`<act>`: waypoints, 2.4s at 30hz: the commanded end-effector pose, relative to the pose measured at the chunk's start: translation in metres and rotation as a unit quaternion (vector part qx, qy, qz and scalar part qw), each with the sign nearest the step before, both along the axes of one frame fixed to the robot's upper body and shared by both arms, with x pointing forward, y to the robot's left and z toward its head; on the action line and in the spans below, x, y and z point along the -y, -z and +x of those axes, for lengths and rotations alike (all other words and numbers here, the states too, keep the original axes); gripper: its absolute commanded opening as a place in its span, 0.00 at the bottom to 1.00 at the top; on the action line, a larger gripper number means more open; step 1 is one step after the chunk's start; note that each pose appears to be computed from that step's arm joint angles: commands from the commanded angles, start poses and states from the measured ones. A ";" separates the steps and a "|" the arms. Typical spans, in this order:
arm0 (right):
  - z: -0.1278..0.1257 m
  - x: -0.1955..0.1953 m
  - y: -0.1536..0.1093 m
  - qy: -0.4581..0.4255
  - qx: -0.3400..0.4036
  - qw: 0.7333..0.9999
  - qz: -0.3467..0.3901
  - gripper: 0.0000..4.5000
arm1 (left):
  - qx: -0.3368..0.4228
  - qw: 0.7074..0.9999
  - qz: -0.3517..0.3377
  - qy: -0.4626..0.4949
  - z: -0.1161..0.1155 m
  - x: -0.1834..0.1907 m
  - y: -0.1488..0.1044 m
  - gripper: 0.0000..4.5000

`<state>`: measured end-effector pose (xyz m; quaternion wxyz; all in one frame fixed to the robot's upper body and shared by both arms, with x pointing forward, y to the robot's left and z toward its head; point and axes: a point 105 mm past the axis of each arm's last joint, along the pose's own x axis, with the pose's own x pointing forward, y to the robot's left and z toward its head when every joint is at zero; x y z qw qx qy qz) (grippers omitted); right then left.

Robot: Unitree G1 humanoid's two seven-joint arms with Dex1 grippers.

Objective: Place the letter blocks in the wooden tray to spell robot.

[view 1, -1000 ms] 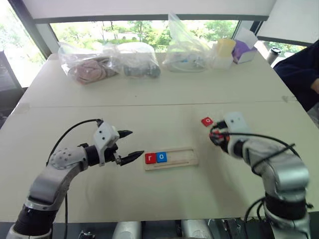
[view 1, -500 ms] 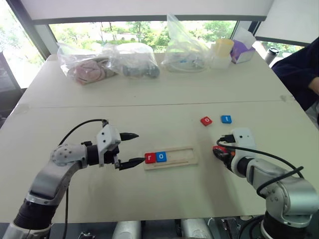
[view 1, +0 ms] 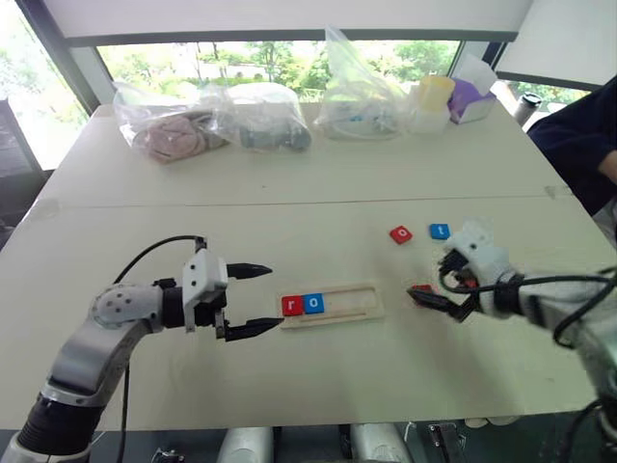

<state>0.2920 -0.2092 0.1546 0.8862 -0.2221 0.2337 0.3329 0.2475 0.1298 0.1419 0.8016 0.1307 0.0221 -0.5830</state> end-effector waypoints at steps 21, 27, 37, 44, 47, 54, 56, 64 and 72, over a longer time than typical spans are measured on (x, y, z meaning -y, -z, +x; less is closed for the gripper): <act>0.000 0.020 0.060 -0.240 -0.041 0.968 -0.054 0.99 | 0.031 0.999 0.008 -0.005 -0.005 0.000 -0.013 1.00; 0.005 0.011 0.059 -0.245 -0.021 0.968 -0.049 0.59 | 0.032 0.999 0.010 -0.009 -0.005 0.000 -0.011 1.00; 0.008 -0.052 0.010 -0.331 0.065 0.941 -0.026 0.25 | 0.038 0.999 0.009 -0.015 -0.002 0.000 -0.011 1.00; -0.002 -0.092 0.015 -0.397 0.052 0.915 -0.040 0.25 | 0.041 0.999 0.007 -0.016 -0.005 0.000 -0.010 1.00; -0.002 -0.097 0.026 -0.413 0.044 0.907 -0.066 0.25 | 0.041 0.999 0.008 -0.018 -0.008 -0.002 -0.009 1.00; -0.003 -0.106 0.036 -0.420 0.025 0.906 -0.058 0.25 | 0.039 0.999 0.009 -0.022 -0.012 -0.002 -0.006 1.00; -0.002 -0.108 0.039 -0.419 0.023 0.906 -0.057 0.25 | 0.039 0.999 0.009 -0.025 -0.012 -0.003 -0.005 1.00; -0.003 -0.116 0.045 -0.417 0.015 0.908 -0.048 0.25 | 0.040 0.999 0.009 -0.033 -0.013 -0.003 -0.003 1.00; -0.002 -0.121 0.049 -0.401 0.015 0.915 -0.036 0.25 | 0.043 0.998 0.005 -0.035 -0.011 0.000 -0.004 1.00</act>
